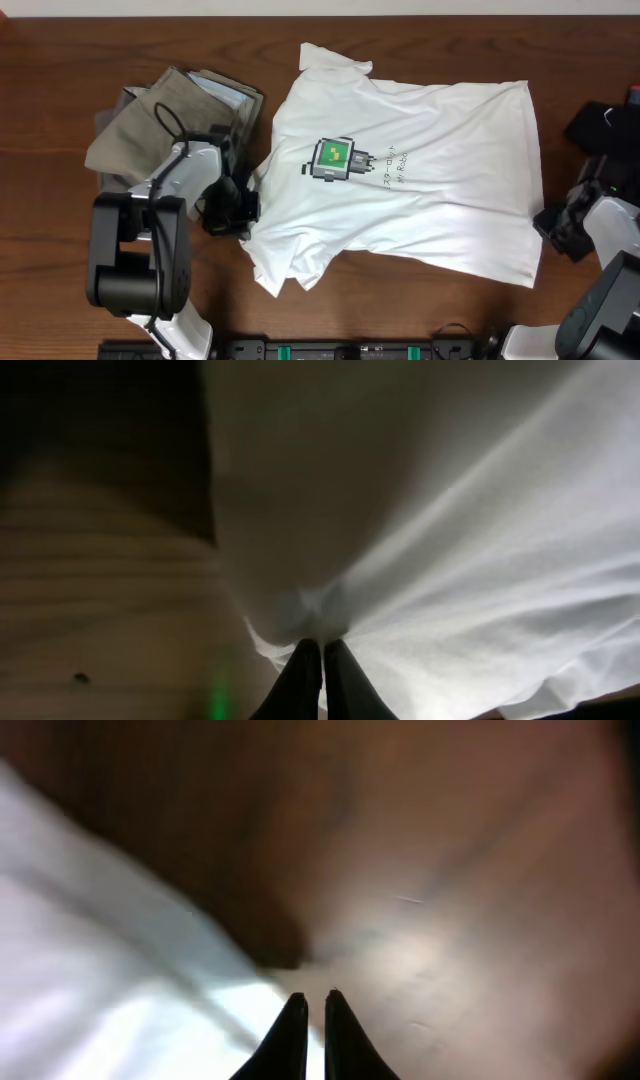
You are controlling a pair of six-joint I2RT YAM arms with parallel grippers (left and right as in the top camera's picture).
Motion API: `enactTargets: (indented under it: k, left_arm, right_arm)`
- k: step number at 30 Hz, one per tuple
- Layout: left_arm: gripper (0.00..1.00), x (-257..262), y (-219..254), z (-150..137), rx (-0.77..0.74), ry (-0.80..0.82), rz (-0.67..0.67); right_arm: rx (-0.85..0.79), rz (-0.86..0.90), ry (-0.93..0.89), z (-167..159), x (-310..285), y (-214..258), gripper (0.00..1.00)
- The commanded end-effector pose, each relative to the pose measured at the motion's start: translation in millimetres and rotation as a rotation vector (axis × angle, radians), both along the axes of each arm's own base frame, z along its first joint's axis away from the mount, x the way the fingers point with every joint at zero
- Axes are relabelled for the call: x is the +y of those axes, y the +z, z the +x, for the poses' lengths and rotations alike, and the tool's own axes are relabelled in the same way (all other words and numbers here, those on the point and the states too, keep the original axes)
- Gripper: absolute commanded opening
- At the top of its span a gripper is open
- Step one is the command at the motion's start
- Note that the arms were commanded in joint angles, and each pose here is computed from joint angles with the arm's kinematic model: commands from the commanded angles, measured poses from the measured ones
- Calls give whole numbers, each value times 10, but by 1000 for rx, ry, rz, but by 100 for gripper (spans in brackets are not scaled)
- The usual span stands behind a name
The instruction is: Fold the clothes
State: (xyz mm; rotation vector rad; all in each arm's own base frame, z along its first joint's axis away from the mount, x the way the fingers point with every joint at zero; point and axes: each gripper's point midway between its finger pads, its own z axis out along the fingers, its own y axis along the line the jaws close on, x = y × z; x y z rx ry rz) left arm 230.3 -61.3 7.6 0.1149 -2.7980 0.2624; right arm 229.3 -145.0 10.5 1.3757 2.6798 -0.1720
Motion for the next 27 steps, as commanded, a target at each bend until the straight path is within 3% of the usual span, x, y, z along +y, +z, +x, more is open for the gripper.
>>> enactTargets:
  k: [1, 3, 5, 8, 13, 16, 20, 27]
  left_arm:
    - [6, 60, -25, -9, 6, -1, 22]
    - [6, 60, -25, -10, 6, -1, 22]
    - [6, 60, -25, -10, 6, -1, 22]
    - [6, 59, -25, -10, 6, -1, 22]
    - [6, 60, -25, -10, 6, 0, 22]
    - [6, 60, -25, -10, 6, 0, 22]
    - [6, 60, -25, -10, 6, 0, 22]
    - [6, 61, -20, -25, 13, -1, 23]
  right_arm:
    - [-97, 186, 127, 168, 327, -7, 8]
    - [-116, 220, 145, 196, 391, 1, 14]
    - [-130, 257, 182, 210, 467, 12, 30]
    - [-94, 286, 198, 113, 531, 4, 38]
    - [96, 197, 110, -278, 390, -44, 37]
    - [175, 113, -1, -465, 264, -70, 29]
    - [166, 53, -90, -535, 177, -193, 18]
    - [130, -55, -174, -628, 8, -381, 17]
